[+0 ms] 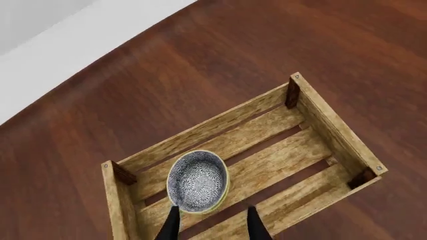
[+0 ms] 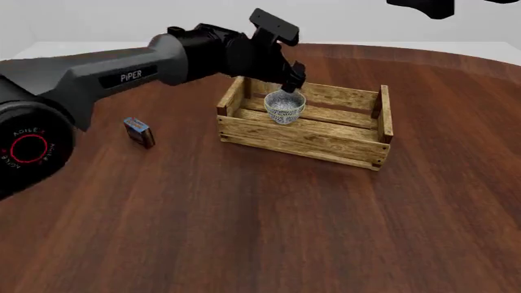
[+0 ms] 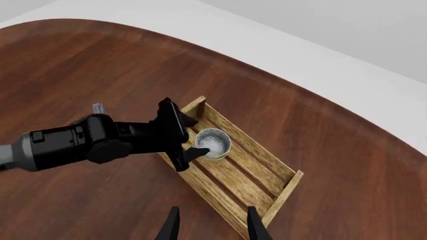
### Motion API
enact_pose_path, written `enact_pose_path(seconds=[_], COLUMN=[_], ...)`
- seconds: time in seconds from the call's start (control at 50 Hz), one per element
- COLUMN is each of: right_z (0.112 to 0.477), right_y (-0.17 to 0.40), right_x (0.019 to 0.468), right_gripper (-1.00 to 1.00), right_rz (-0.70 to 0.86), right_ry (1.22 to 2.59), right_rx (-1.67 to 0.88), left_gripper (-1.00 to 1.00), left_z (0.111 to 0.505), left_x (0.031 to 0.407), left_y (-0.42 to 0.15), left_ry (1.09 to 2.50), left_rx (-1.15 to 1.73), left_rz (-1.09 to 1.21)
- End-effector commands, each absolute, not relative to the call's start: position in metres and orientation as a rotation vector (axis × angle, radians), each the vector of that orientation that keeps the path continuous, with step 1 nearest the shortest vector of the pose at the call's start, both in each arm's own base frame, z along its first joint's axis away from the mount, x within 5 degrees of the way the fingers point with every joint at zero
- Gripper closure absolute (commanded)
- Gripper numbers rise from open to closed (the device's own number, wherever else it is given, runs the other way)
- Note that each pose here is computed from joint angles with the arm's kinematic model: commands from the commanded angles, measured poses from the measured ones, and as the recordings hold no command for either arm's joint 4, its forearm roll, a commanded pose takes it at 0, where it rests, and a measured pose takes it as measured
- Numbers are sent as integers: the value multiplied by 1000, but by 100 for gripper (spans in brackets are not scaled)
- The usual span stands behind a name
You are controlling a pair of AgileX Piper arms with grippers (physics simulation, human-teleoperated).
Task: Stack the right bowl on the left bowl and place them in the tray.
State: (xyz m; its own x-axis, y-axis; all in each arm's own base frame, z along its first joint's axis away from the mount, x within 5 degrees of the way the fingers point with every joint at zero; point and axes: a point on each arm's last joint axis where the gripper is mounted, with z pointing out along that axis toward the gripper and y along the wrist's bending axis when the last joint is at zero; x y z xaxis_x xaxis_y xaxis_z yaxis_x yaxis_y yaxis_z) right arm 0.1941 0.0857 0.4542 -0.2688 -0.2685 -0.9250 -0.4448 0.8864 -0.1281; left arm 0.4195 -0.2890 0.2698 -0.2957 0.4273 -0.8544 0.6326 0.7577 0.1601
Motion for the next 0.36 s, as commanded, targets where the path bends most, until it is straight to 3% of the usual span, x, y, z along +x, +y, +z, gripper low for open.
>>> enact_pose_path(seconds=[0.02,0.36], right_z=[458,455], right_y=[79,81], right_x=[178,180], right_gripper=[-100,-100], right_rz=[204,200], right_ry=[1832,1836], right_rx=[-507,-519], left_gripper=[-100,-100], left_z=[301,328], left_x=[372,312], left_y=[-258,-179], left_ry=[1845,1696], left_rx=[775,654], left_rz=[-268,-216])
